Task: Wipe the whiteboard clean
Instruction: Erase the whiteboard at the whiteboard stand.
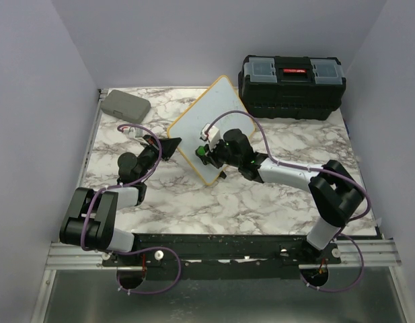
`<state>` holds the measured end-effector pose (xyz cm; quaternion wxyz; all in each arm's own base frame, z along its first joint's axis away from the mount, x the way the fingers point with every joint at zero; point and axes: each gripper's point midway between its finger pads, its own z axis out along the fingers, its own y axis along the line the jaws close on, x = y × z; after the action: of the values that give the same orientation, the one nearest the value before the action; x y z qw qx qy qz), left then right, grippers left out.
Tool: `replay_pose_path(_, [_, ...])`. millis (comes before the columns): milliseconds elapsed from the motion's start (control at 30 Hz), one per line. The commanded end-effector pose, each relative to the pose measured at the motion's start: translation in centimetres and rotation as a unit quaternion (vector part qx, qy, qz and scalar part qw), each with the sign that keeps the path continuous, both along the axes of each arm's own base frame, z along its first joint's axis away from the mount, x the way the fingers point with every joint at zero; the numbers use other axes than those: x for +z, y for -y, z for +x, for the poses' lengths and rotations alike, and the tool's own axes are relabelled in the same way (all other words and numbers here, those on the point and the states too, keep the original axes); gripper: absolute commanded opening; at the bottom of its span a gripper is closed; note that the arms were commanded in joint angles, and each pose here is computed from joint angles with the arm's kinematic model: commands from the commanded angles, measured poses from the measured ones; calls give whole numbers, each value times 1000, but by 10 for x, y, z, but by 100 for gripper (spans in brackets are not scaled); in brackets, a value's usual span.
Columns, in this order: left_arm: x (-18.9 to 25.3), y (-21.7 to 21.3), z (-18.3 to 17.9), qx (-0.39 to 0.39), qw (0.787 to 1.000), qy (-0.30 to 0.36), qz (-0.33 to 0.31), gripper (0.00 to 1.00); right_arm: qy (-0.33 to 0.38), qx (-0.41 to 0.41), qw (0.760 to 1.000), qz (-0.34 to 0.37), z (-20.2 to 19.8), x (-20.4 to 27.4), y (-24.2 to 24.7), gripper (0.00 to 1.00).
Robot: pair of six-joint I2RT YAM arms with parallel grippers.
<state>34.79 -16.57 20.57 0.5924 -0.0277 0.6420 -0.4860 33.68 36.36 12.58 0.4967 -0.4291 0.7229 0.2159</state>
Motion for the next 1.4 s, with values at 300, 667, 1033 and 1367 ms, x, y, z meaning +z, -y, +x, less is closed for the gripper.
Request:
replay_pose_path(300, [-1,19,-21,-66,998,14,9,0,-26,-9,999,-22,9,-9,2,1])
replay_pose_path(667, [-1,19,-22,-66,998,15,8,0,6,-28,1000,12,37,31,-9,1])
replay_pose_path(1033, [1,19,-21,-66,998,18,7,0,-45,-4,998,-53,9,-29,17,1])
replay_pose_path(1367, [2,19,-19,-67,998,18,6,0,-104,29,989,-98,-25,-74,34,1])
